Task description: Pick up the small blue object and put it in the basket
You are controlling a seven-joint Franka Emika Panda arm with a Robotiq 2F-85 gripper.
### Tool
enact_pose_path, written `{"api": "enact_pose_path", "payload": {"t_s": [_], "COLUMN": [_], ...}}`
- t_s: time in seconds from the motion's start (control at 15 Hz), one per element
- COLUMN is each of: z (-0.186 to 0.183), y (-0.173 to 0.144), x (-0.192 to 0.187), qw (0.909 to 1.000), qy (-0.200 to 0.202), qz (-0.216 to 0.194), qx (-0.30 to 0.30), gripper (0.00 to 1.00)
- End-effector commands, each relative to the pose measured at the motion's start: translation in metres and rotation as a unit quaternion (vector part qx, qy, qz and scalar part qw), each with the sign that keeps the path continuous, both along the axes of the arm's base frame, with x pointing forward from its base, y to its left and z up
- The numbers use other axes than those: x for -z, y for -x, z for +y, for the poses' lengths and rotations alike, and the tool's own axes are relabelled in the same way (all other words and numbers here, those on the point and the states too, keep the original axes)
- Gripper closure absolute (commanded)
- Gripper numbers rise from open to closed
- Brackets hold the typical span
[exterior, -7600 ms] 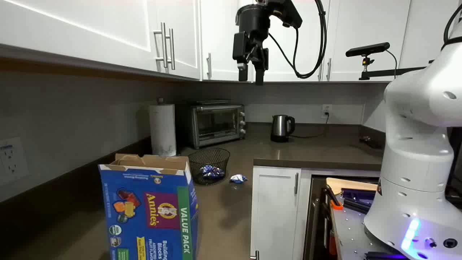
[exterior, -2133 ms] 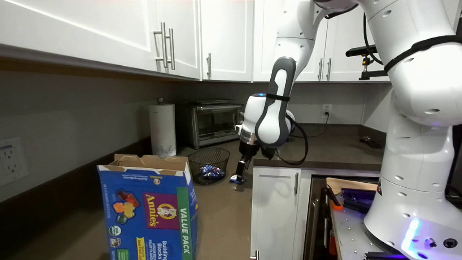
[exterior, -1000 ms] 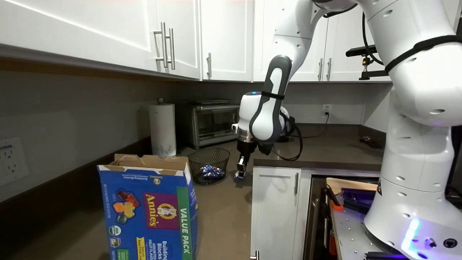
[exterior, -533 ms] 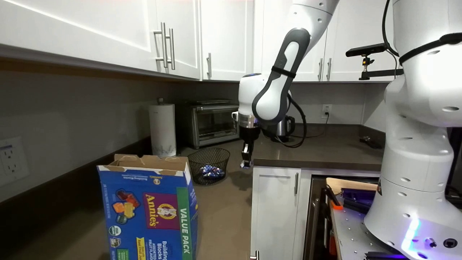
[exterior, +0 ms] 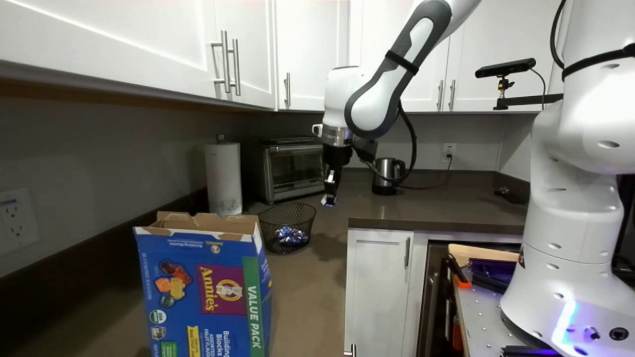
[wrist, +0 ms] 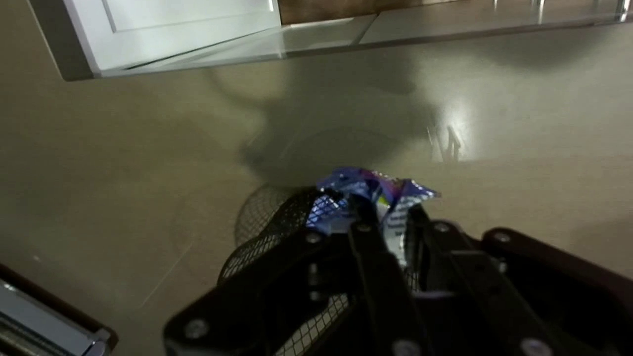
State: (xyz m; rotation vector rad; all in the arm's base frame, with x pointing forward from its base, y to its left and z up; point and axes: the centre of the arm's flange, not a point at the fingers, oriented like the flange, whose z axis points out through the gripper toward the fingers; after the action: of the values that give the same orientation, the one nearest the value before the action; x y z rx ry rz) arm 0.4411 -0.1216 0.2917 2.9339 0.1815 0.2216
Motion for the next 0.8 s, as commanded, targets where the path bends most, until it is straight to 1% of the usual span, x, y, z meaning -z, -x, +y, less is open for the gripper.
{"api": "enact_pose_path", "payload": {"t_s": [0.0, 0.27, 0.47, 0.53, 0.6, 0.67, 0.73], "z": [-0.007, -0.01, -0.007, -0.006, -0.004, -0.003, 0.0], "y": [-0.01, -0.029, -0.041, -0.044, -0.047, -0.048, -0.048], "x": [-0.009, 0.0, 0.014, 0.019, 0.022, 0.024, 0.025], "qw": [0.9985, 0.9922, 0.9877, 0.9869, 0.9866, 0.9866, 0.9876], "qy": [0.007, 0.006, 0.005, 0.004, 0.005, 0.007, 0.008], "qz": [-0.053, -0.122, -0.153, -0.158, -0.16, -0.159, -0.152], "qx": [-0.011, -0.022, -0.031, -0.033, -0.034, -0.036, -0.038], "gripper": [0.93, 0.93, 0.93, 0.9, 0.59, 0.57, 0.53]}}
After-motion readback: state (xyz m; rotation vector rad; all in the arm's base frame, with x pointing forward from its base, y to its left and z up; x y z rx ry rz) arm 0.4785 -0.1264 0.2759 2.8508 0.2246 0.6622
